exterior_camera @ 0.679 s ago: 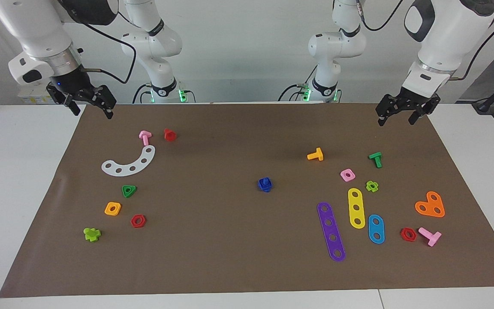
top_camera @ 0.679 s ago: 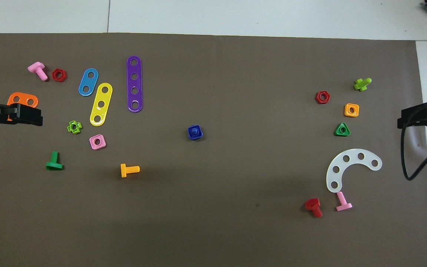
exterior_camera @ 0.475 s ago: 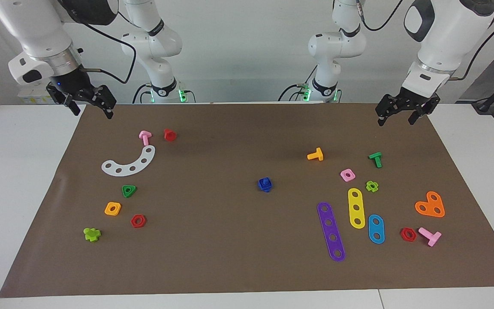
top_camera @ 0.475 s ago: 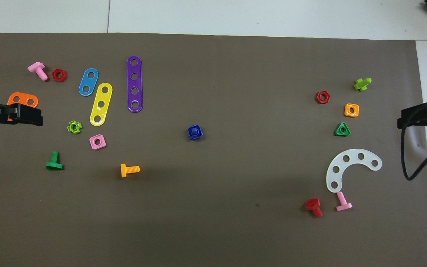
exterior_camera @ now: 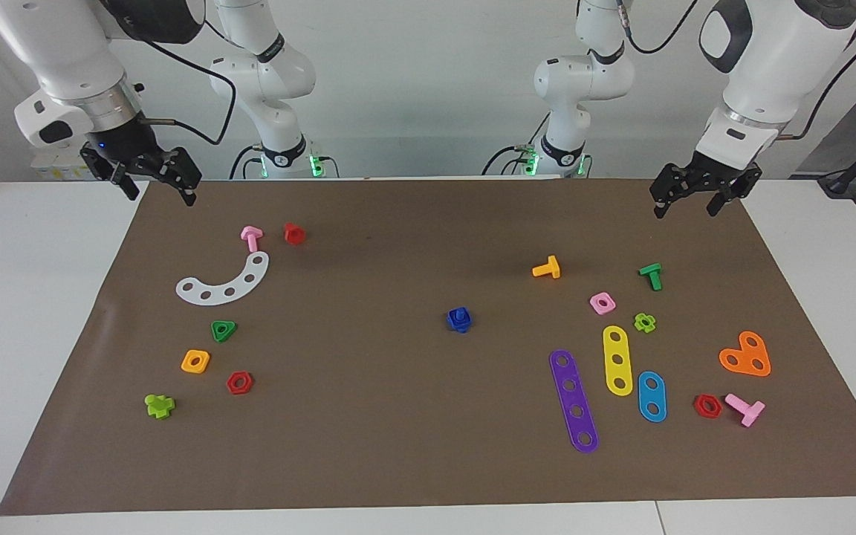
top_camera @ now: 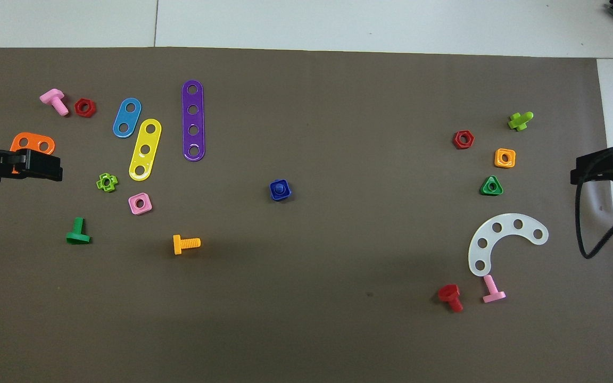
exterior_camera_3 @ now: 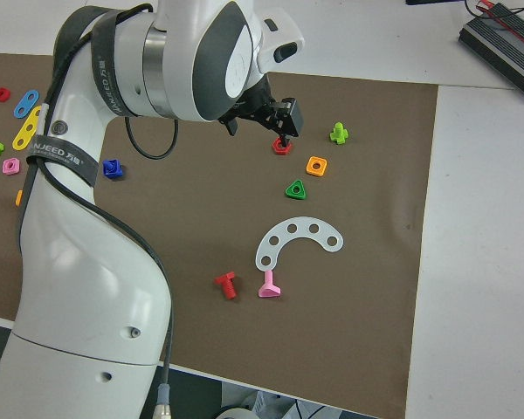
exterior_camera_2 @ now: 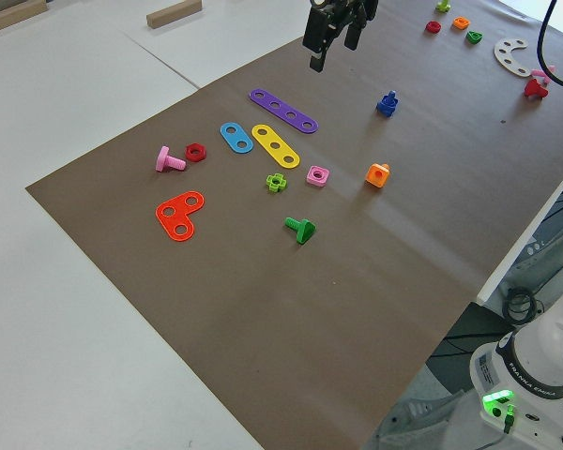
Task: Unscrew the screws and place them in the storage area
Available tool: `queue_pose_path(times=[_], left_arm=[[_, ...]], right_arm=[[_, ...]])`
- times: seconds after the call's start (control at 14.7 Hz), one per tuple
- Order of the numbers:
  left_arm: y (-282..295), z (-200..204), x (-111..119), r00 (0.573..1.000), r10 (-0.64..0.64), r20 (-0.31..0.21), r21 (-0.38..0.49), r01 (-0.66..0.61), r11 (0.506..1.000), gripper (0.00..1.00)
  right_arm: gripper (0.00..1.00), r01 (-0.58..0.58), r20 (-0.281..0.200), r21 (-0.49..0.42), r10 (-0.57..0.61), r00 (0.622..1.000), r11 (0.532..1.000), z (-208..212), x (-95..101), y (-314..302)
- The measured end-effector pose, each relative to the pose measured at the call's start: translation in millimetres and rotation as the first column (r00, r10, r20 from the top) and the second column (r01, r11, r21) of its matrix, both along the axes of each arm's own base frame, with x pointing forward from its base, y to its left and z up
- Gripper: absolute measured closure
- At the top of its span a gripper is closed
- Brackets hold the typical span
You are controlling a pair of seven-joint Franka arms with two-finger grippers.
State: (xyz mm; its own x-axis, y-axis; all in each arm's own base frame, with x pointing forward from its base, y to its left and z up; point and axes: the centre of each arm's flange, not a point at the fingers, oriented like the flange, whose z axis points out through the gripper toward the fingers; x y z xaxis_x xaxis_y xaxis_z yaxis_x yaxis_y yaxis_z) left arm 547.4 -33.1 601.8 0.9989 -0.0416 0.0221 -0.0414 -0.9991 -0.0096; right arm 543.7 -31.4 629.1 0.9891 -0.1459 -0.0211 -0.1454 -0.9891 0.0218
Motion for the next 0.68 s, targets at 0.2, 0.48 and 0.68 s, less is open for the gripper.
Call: queue_pose_path(times=[0.2, 0.48, 0.68], left_arm=[[-16, -9, -3, 1.000, -0.021, -0.020, 0.001, 0.021, 1.000, 0.00], [-73, -28, -14, 0.999, -0.003, -0.034, -0.001, 0.002, 1.000, 0.00], [-125, -46, -22, 0.999, 0.004, -0.037, -0.007, -0.004, 1.000, 0.00]], right_arm=[[0.00, 0.000, 0.000, 0.000, 0.000, 1.000, 1.000, 0, 0.0, 0], [0.00, 0.000, 0.000, 0.000, 0.000, 1.000, 1.000, 0, 0.0, 0], [0.00, 0.000, 0.000, 0.000, 0.000, 1.000, 1.000, 0, 0.0, 0]])
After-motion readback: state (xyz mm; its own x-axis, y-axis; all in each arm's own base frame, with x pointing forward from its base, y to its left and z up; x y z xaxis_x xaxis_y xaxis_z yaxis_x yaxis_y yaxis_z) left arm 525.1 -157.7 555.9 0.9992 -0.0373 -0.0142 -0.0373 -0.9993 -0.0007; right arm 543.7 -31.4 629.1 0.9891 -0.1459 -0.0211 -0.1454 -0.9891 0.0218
